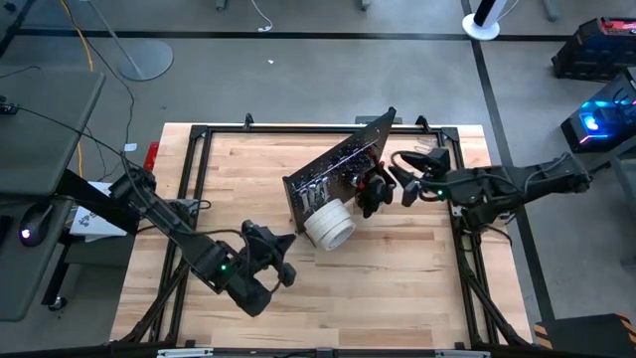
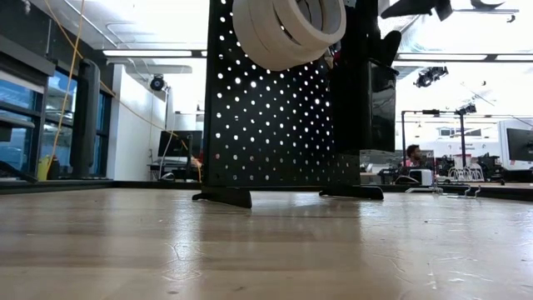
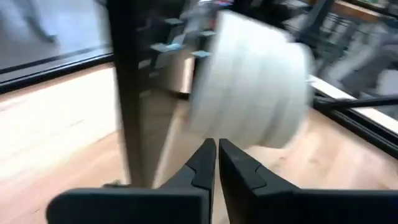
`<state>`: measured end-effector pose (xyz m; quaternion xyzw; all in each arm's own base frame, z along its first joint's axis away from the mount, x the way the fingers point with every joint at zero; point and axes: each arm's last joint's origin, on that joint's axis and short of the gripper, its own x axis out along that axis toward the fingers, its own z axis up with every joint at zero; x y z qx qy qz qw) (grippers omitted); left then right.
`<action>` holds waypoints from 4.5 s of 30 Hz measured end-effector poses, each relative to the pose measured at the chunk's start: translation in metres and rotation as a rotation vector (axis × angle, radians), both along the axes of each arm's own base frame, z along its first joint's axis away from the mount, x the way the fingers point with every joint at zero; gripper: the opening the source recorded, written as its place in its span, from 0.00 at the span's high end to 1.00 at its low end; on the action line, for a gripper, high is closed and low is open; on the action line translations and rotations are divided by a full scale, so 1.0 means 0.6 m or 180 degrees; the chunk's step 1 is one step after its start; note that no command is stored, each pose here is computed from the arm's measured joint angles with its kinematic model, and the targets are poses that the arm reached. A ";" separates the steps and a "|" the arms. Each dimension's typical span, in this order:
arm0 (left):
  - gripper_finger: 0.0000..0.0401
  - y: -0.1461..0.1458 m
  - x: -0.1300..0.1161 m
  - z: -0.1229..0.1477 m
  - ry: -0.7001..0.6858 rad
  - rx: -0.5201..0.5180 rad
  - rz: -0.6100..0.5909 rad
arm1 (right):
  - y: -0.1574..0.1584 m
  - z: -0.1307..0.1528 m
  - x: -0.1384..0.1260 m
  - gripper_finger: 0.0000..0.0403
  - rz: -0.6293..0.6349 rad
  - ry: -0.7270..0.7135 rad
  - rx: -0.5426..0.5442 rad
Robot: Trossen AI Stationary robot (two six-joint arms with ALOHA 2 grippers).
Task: Hang tools onto peg board
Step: Move the pegboard to the upper middle, then return to Home Position
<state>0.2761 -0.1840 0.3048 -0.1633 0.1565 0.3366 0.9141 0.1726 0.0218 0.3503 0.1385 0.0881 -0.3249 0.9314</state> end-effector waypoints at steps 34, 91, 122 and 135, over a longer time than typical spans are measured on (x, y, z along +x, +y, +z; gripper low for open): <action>1.00 0.084 0.056 -0.019 0.0079 0.0238 0.0640 | 0.007 0.001 0.006 0.48 -0.0125 -0.0172 0.0102; 1.00 0.251 0.034 -0.031 0.1553 0.0915 0.1478 | -0.002 -0.030 -0.006 0.48 -0.0234 0.0072 0.0723; 1.00 0.282 0.006 -0.026 0.2500 0.1047 0.1391 | -0.001 -0.030 -0.005 0.48 -0.0141 0.0094 0.0755; 1.00 0.205 -0.001 -0.035 0.2505 0.0450 0.0853 | 0.003 -0.032 -0.004 0.48 0.0149 0.0257 0.0784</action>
